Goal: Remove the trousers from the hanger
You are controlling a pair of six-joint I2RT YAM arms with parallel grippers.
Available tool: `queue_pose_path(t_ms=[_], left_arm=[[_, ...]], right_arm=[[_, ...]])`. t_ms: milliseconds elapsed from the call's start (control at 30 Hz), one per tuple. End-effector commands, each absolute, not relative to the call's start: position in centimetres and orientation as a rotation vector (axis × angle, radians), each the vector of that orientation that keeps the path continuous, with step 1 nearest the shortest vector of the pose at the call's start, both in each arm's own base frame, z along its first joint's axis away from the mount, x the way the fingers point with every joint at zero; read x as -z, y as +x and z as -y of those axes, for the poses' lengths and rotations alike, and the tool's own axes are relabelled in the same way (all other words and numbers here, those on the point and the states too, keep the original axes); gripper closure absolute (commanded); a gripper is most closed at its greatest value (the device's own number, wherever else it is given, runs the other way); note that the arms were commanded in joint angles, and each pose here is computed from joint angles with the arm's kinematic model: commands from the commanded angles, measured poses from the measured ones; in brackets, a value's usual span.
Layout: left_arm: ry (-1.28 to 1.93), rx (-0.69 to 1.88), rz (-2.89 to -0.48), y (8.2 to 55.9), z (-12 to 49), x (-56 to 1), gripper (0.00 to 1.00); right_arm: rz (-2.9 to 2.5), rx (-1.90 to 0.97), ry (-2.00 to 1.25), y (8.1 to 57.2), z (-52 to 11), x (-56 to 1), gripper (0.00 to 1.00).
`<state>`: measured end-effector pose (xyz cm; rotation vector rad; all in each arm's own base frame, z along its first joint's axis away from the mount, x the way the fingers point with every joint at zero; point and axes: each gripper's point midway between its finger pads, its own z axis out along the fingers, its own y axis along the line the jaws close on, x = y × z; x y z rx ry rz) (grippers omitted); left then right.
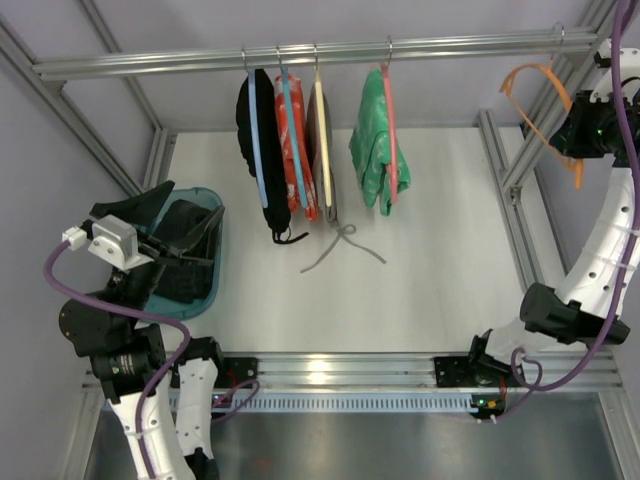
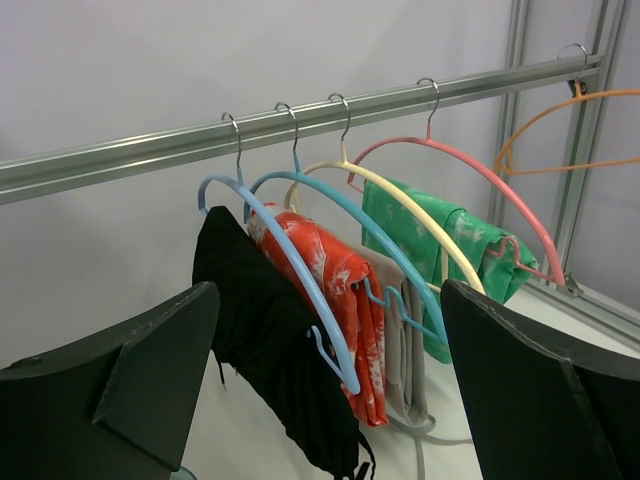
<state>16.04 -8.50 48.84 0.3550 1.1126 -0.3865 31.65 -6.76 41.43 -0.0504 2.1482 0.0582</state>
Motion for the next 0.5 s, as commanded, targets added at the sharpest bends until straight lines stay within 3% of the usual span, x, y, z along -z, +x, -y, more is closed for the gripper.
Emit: queue_pose_path(t_ms=[0, 367, 433, 467], left_arm=[[0.359, 0.366, -1.104, 16.0, 8.3, -48.8, 0.02], [0.366, 0.389, -1.144, 16.3, 8.6, -47.8, 0.02], [0.362, 0.393, -1.153, 16.5, 8.5, -47.7, 0.02], [0.364, 0.389, -1.152, 16.5, 8.5, -47.6, 0.02]], right_arm=[[-2.244, -0.113, -0.011, 29.9, 6.7, -39.8, 1.0], [-2.27, -0.149, 0.059, 30.6, 8.3, -38.6, 1.0], [-2.273, -0.152, 0.067, 30.6, 8.7, -38.4, 0.94], [-2.268, -0.164, 0.049, 30.7, 8.5, -38.5, 0.83]])
